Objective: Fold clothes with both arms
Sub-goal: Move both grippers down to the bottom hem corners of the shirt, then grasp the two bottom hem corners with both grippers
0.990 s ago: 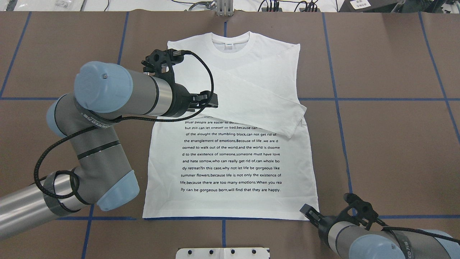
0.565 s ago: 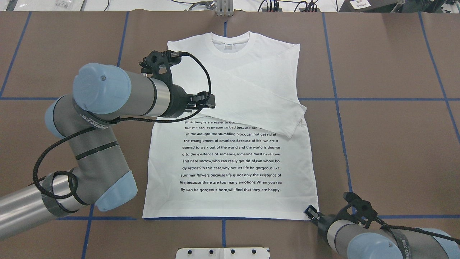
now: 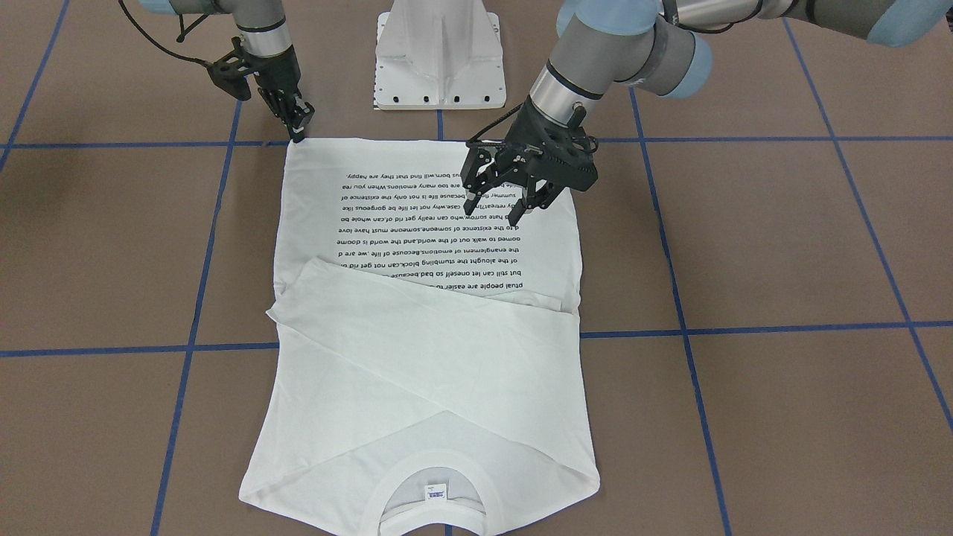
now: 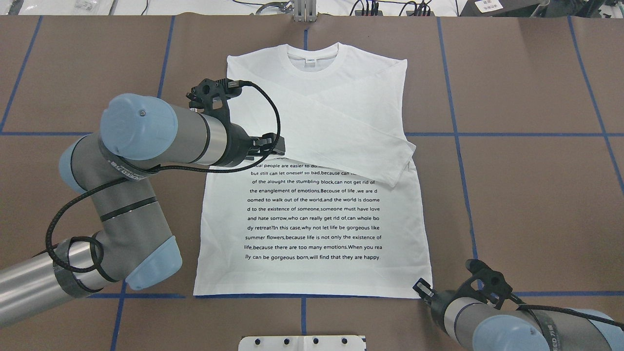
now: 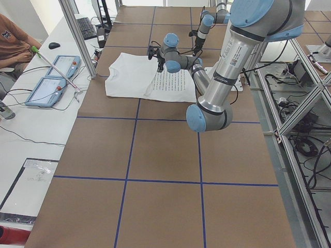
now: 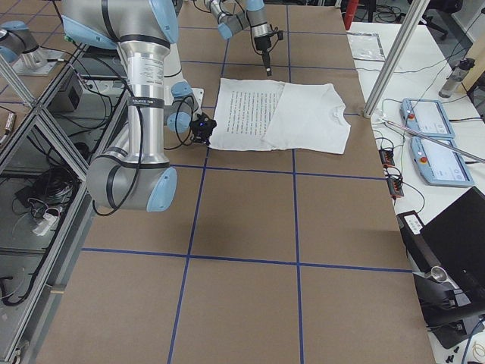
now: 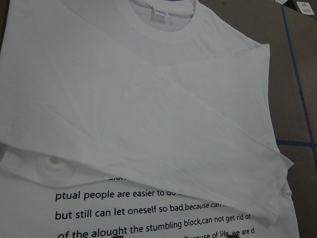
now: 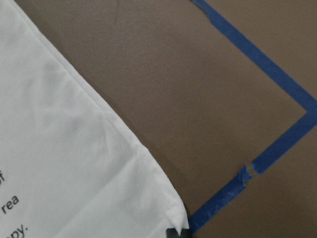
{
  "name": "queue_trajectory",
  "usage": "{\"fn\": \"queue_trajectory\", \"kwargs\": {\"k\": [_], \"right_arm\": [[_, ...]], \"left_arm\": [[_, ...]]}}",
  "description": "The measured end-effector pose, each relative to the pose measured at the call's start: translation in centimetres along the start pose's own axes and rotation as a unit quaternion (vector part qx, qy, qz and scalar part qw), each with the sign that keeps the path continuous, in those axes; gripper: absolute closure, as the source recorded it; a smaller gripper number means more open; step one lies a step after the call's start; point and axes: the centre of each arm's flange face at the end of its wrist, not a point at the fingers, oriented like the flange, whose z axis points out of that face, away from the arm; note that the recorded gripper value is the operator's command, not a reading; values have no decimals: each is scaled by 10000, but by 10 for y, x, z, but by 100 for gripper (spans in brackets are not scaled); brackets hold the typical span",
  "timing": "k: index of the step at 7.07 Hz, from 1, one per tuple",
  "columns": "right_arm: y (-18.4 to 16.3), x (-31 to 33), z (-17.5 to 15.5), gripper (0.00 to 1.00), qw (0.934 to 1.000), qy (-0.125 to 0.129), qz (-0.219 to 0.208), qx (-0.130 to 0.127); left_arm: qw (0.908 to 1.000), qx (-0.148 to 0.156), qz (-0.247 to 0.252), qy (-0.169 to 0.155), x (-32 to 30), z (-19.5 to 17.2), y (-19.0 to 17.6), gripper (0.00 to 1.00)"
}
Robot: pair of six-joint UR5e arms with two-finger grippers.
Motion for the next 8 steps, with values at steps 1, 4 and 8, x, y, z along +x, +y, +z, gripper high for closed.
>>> {"fn": "queue_trajectory", "kwargs": {"k": [1, 4, 8], "right_arm": [[-1, -3, -5, 100, 10000, -46, 23, -29], [-9, -12, -12, 100, 9998, -136, 113, -6], [-15, -15, -12, 100, 9997, -163, 160, 40]], "left_arm": [[9992, -266, -204, -220, -19, -4, 12, 24], [9833, -855, -1320, -914, -93, -19, 118, 26], [9656, -1018, -1807, -1570, -133, -3, 214, 28]]}}
